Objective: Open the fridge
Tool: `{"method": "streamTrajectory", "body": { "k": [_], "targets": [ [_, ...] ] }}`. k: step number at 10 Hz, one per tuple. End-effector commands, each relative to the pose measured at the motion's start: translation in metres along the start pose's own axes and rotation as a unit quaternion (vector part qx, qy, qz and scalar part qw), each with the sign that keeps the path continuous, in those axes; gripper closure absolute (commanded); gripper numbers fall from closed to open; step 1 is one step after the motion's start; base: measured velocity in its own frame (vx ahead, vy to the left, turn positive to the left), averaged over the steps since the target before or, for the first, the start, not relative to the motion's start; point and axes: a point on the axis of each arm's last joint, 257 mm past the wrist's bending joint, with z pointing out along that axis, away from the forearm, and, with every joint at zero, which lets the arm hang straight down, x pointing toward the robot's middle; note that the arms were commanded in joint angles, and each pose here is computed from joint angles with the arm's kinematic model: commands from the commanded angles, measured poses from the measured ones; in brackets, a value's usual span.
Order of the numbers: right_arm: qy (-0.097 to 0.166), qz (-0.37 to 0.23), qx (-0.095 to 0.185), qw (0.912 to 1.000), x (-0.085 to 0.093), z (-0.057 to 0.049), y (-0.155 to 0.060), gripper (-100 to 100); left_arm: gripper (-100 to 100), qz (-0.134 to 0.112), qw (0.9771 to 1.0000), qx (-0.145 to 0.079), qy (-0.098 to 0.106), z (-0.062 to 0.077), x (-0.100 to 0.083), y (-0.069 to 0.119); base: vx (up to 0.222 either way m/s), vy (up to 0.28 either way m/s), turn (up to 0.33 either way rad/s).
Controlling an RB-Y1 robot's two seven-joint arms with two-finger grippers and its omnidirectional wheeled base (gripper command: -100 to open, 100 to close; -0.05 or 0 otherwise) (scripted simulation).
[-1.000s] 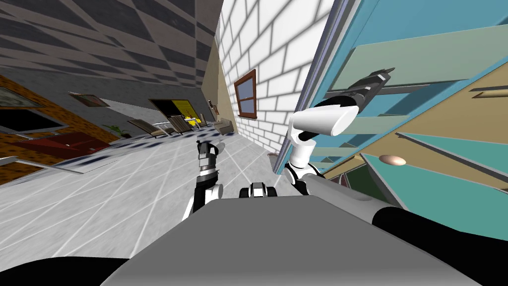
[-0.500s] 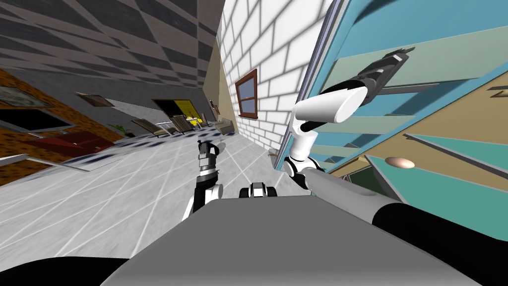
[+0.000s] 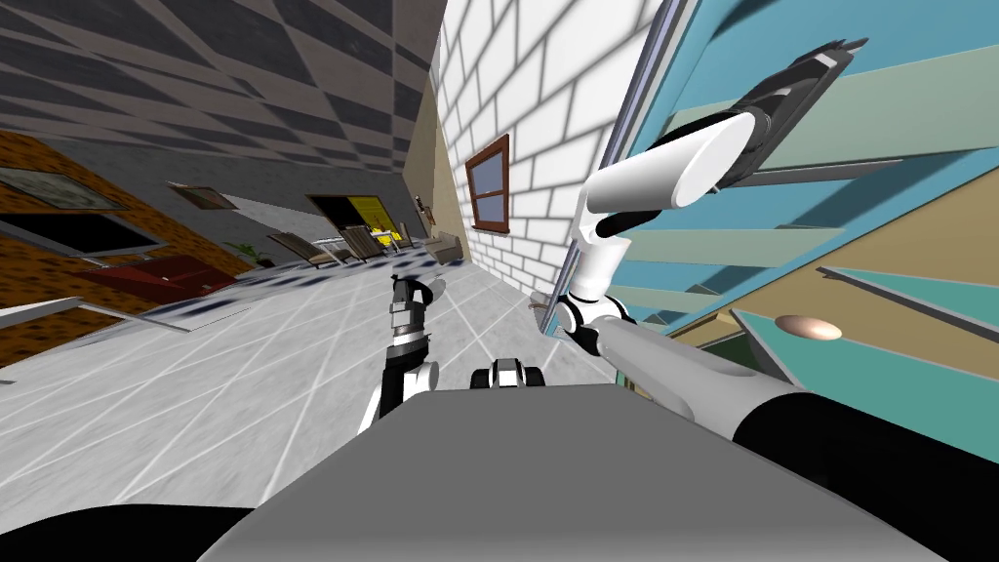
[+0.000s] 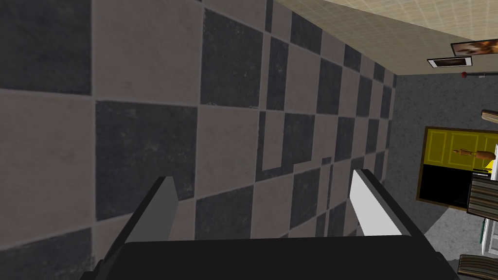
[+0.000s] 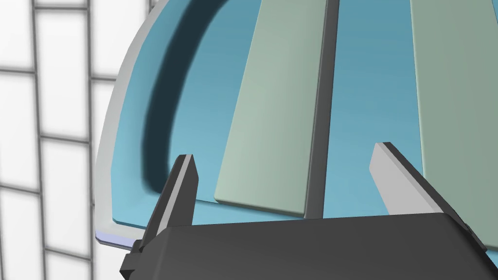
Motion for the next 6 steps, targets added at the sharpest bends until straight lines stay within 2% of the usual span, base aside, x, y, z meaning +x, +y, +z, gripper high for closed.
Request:
{"method": "streamTrajectory", "body": {
  "k": [1, 2, 3, 6],
  "targets": [
    [0.004, 0.002, -0.003, 1.0000, 0.002, 0.006, -0.014, -100, 0, 0.000, 1.0000, 0.000, 0.000, 0.000, 0.000, 0.000, 0.015, 0.000, 0.019],
    [0.007, -0.002, -0.007, 0.9999, 0.002, 0.012, -0.021, -100, 0, 0.000, 1.0000, 0.000, 0.000, 0.000, 0.000, 0.000, 0.016, 0.001, 0.031],
    [0.007, 0.002, -0.006, 1.0000, 0.003, 0.011, -0.024, -100, 0, 0.000, 1.0000, 0.000, 0.000, 0.000, 0.000, 0.000, 0.015, 0.001, 0.022],
    [0.011, -0.002, -0.015, 0.9998, 0.002, 0.022, -0.041, -100, 0, 0.000, 1.0000, 0.000, 0.000, 0.000, 0.000, 0.000, 0.017, 0.002, 0.036]
  ]
}}
